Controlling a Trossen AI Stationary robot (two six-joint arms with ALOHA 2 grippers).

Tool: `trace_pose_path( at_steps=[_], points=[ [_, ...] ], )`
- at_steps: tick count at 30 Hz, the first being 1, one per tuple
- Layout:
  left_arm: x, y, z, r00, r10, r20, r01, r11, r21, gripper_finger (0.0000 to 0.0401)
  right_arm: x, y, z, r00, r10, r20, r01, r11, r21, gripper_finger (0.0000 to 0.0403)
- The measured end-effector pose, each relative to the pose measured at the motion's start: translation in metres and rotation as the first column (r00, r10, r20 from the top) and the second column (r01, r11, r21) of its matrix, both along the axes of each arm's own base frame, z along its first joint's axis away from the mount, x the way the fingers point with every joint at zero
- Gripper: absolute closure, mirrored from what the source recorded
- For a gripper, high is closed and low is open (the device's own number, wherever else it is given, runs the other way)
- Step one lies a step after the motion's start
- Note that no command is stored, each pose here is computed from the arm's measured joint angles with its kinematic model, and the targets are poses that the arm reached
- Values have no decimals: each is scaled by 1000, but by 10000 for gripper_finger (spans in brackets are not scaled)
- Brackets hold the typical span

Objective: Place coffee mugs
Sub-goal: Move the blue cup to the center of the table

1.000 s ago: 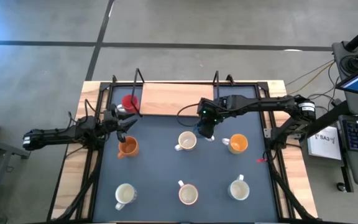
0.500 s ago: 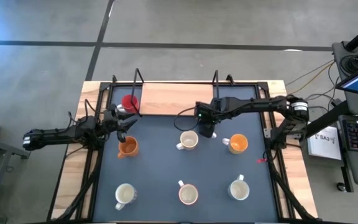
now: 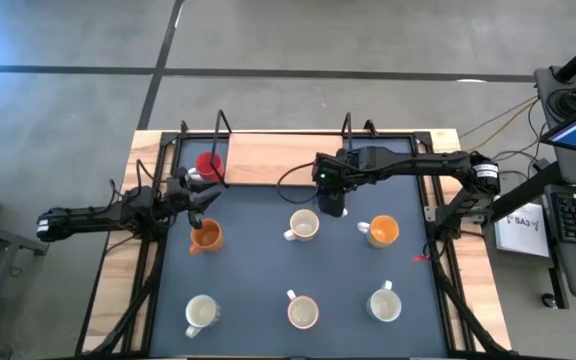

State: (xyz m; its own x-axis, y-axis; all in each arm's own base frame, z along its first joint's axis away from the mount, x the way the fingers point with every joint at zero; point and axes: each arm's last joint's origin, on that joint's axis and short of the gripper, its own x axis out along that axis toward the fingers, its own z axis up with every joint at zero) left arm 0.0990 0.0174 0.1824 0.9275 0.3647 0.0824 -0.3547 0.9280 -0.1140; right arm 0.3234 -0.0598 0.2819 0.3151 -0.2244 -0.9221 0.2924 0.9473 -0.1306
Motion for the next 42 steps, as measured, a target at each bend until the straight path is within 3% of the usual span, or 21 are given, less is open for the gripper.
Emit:
trace_pose_path(
  at_steps=[11, 18, 27, 34, 42],
  points=[
    [0, 0, 0, 1000, 0, 0, 0, 1000, 0, 260, 6, 2, 19, 991, 130, 35, -127, 989, -74, 390],
    [0, 0, 0, 1000, 0, 0, 0, 1000, 0, 260, 17, 0, 18, 966, 251, 68, -237, 958, -159, 390],
    [0, 0, 0, 1000, 0, -4, 0, 1000, 0, 260, 40, -7, -16, 953, 303, -20, -301, 935, -189, 390],
    [1, 0, -1, 1000, 0, -15, 0, 1000, -1, 260, 51, -9, -43, 932, 345, -108, -358, 921, -150, 390],
    [1, 0, -1, 1000, 1, -16, -1, 1000, -2, 260, 58, -10, -64, 916, 383, -123, -392, 918, -61, 390]
  ],
)
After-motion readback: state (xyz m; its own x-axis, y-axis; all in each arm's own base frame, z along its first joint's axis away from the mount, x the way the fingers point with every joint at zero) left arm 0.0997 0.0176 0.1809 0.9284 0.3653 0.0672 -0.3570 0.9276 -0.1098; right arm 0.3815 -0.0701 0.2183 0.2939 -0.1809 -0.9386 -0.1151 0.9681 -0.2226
